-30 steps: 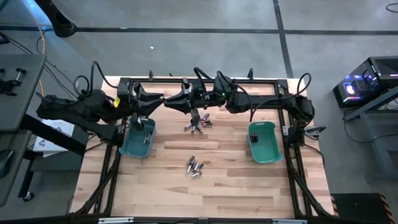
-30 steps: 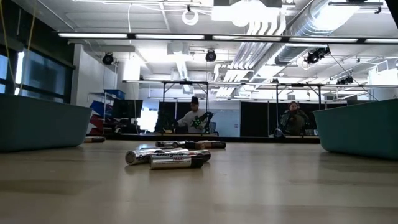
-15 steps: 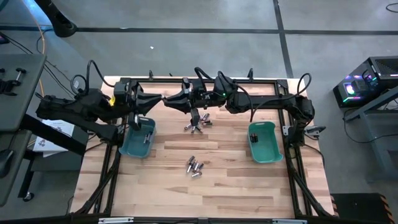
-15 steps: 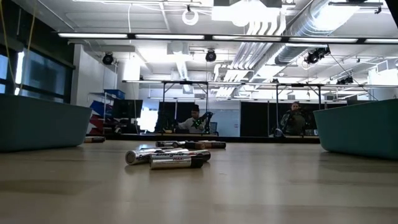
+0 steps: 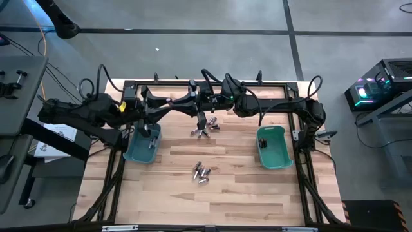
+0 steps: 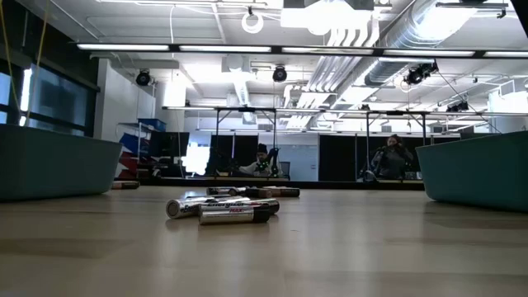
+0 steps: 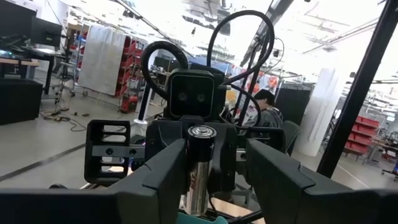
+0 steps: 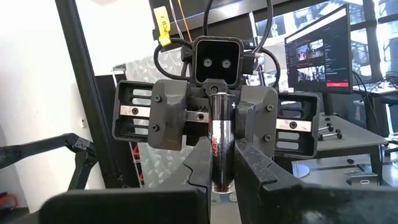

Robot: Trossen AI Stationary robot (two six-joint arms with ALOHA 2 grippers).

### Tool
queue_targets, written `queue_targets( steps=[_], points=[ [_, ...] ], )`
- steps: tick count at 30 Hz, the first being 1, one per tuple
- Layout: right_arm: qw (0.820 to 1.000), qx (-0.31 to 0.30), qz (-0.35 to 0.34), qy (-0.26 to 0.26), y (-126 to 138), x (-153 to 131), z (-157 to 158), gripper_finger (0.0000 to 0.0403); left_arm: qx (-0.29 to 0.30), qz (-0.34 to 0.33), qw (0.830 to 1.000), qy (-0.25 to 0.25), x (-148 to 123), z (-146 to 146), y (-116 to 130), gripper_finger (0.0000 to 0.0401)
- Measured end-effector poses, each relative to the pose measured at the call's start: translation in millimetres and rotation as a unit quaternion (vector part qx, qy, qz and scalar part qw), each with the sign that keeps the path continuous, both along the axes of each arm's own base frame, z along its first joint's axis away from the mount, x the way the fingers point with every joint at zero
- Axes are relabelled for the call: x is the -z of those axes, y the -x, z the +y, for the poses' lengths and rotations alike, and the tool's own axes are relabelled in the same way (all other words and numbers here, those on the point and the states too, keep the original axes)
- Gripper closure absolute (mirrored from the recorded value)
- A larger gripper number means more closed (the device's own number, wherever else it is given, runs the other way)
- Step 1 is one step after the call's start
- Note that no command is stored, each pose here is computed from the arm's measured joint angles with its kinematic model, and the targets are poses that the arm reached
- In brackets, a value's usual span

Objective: Sort batteries
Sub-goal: Put the silver battery into the blue bin

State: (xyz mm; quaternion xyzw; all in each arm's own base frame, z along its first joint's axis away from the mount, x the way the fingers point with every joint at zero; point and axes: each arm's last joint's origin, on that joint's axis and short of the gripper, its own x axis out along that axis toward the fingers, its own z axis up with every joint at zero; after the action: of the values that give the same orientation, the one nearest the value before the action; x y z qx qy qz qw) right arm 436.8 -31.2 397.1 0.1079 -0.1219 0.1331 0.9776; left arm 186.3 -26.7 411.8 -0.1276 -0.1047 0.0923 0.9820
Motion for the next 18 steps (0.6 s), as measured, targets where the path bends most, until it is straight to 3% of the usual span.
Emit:
queue_targets(
  steps=[12,18],
  points=[
    [1.000,-0.001,0.001,0.000,-0.1,0.1,0.8,0.0381,-0.012,0.007,1.000,-0.014,1.0,0.3,-0.9,0.0346],
    [1.000,-0.003,0.004,-0.006,-0.2,0.5,0.7,0.0374,-0.013,0.012,1.000,-0.023,1.5,0.3,-1.0,0.0366]
  ],
)
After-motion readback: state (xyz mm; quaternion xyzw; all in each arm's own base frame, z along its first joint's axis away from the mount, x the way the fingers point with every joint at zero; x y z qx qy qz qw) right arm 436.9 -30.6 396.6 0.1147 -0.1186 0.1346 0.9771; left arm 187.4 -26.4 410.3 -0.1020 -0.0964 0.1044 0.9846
